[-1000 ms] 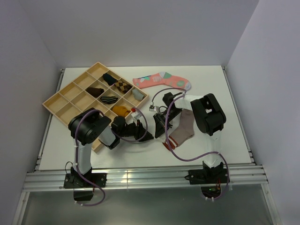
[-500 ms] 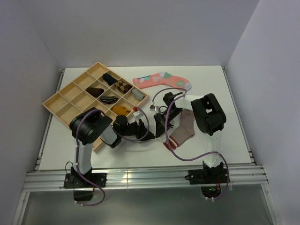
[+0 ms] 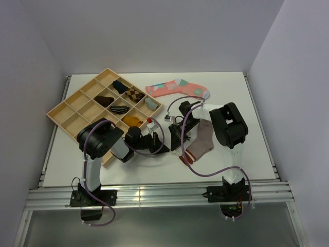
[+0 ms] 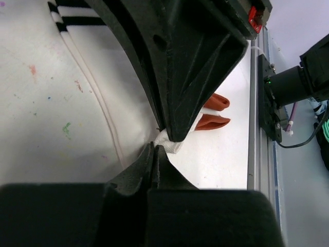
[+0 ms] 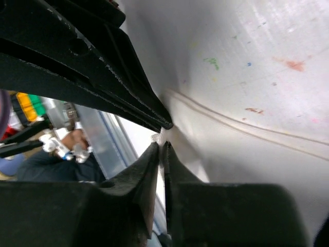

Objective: Roll the socks
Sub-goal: Roll the sock at the center of the board, then move the sock to the center of the board, then roll the sock at the center of the board.

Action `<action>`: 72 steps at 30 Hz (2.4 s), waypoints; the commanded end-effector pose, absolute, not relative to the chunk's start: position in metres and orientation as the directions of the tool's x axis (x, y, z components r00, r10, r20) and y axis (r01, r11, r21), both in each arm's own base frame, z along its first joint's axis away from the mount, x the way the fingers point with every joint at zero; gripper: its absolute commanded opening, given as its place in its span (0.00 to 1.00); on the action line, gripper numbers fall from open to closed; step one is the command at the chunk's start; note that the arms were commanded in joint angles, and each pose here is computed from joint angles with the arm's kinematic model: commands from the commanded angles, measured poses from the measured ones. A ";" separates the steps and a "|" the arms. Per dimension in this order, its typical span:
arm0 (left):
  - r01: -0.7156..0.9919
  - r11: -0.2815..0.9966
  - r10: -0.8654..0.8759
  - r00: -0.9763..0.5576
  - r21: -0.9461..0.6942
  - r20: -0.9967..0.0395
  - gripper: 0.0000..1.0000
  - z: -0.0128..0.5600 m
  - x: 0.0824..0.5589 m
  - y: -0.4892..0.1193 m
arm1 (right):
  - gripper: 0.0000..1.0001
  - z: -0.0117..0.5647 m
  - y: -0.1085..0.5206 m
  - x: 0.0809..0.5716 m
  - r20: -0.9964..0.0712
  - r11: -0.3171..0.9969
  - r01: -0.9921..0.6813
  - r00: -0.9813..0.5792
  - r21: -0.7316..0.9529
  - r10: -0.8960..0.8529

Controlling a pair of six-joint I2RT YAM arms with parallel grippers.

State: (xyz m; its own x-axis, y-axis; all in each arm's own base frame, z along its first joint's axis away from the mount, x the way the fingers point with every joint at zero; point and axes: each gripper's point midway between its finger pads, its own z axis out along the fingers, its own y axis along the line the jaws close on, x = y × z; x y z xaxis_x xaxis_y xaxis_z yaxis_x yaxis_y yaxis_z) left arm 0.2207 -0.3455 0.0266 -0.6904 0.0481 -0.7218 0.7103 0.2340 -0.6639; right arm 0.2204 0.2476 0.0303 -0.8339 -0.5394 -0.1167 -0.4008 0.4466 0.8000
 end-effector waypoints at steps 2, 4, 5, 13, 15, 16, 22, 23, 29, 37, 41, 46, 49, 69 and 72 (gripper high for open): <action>0.734 0.275 0.061 -0.658 -0.621 -0.751 0.00 0.027 0.227 -0.348 | 0.20 0.036 0.247 0.233 -0.165 0.463 -0.444 -0.834 0.767 -0.526; 0.716 0.325 0.073 -0.671 -0.619 -0.738 0.00 0.020 0.231 -0.347 | 0.31 0.042 0.247 0.238 -0.192 0.469 -0.468 -0.831 0.749 -0.522; 0.708 0.351 0.066 -0.671 -0.612 -0.738 0.00 0.019 0.235 -0.346 | 0.34 0.044 0.246 0.239 -0.203 0.473 -0.479 -0.829 0.739 -0.521; 0.655 0.470 0.068 -0.695 -0.591 -0.716 0.00 0.010 0.245 -0.337 | 0.53 0.071 0.232 0.262 -0.307 0.505 -0.539 -0.826 0.674 -0.473; 0.638 0.506 0.056 -0.695 -0.580 -0.716 0.00 0.008 0.251 -0.334 | 0.54 0.076 0.228 0.266 -0.319 0.514 -0.542 -0.829 0.665 -0.460; 0.627 0.522 0.061 -0.704 -0.579 -0.707 0.00 0.006 0.250 -0.332 | 0.54 0.075 0.220 0.271 -0.320 0.539 -0.538 -0.834 0.648 -0.448; 0.582 0.606 0.038 -0.702 -0.543 -0.711 0.00 0.011 0.263 -0.323 | 0.47 0.062 0.181 0.270 -0.310 0.661 -0.544 -0.839 0.517 -0.448; 0.567 0.622 0.044 -0.714 -0.541 -0.698 0.00 0.009 0.262 -0.320 | 0.46 0.055 0.171 0.264 -0.293 0.690 -0.543 -0.840 0.479 -0.457; 0.556 0.643 0.049 -0.716 -0.527 -0.697 0.00 0.019 0.264 -0.318 | 0.34 0.039 0.140 0.253 -0.241 0.767 -0.514 -0.858 0.385 -0.454; 0.548 0.652 0.077 -0.735 -0.524 -0.673 0.00 0.022 0.260 -0.319 | 0.31 0.010 0.096 0.262 -0.126 0.845 -0.438 -0.899 0.307 -0.420; 0.542 0.649 0.093 -0.753 -0.533 -0.651 0.00 0.021 0.256 -0.321 | 0.31 -0.001 0.073 0.262 -0.088 0.864 -0.429 -0.902 0.264 -0.422; 0.541 0.637 0.107 -0.767 -0.549 -0.632 0.00 0.025 0.246 -0.325 | 0.31 -0.002 0.045 0.284 -0.133 0.878 -0.460 -0.886 0.134 -0.444; 0.529 0.637 0.110 -0.782 -0.561 -0.613 0.00 0.025 0.238 -0.326 | 0.31 0.000 0.029 0.298 -0.166 0.876 -0.478 -0.871 0.069 -0.462; 0.342 0.675 0.080 -0.915 -0.654 -0.395 0.00 0.036 0.216 -0.354 | 0.41 0.106 0.161 0.268 -0.634 0.390 -0.867 -0.495 0.312 -0.594; 0.321 0.685 0.083 -0.926 -0.654 -0.368 0.00 0.031 0.216 -0.357 | 0.41 0.094 0.182 0.252 -0.626 0.337 -0.893 -0.450 0.299 -0.637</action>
